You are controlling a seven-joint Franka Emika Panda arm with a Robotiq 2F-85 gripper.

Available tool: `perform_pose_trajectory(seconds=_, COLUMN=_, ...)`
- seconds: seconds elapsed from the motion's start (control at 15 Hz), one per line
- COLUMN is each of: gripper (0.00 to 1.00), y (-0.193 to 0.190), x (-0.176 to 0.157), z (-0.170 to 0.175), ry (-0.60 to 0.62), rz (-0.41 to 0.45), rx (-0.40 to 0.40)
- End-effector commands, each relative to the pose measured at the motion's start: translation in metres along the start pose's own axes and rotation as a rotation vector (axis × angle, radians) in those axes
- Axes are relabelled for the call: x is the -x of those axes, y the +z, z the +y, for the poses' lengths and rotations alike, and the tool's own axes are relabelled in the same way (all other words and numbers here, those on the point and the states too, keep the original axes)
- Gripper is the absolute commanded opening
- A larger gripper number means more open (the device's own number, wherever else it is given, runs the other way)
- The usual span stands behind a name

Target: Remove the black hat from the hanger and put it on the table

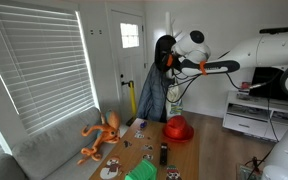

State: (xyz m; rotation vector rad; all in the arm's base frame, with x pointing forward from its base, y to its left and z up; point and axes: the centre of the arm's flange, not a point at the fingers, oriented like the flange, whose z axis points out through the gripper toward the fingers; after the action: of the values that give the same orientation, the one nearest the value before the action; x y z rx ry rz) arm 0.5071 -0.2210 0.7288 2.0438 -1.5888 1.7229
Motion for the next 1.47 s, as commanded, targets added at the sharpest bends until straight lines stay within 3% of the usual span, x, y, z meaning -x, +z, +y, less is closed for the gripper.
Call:
perform_pose_trajectory(seconds=0.0, gripper=0.02, y=-0.021, x=0.004, z=-0.009, ry=-0.002, rz=0.001, rx=-0.094)
perform_pose_trajectory(seconds=0.33, gripper=0.02, y=-0.042, x=0.018, z=-0.024, ry=-0.029, rz=-0.076, rx=-0.202)
perform_pose_trajectory(seconds=0.53, gripper=0.02, y=-0.056, x=0.031, z=-0.030, ry=-0.043, rz=-0.190, rx=-0.243)
perform_pose_trajectory(seconds=0.73, gripper=0.02, y=-0.067, x=0.049, z=-0.035, ry=-0.065, rz=-0.357, rx=-0.273)
perform_pose_trajectory(seconds=0.87, gripper=0.02, y=-0.071, x=0.060, z=-0.037, ry=-0.083, rz=-0.481, rx=-0.251)
perform_pose_trajectory(seconds=1.27, gripper=0.02, y=-0.059, x=0.088, z=-0.022, ry=-0.207, rz=-0.821, rx=-0.057)
perform_pose_trajectory(seconds=1.4, gripper=0.02, y=-0.048, x=0.103, z=-0.012, ry=-0.276, rz=-0.932, rx=-0.032)
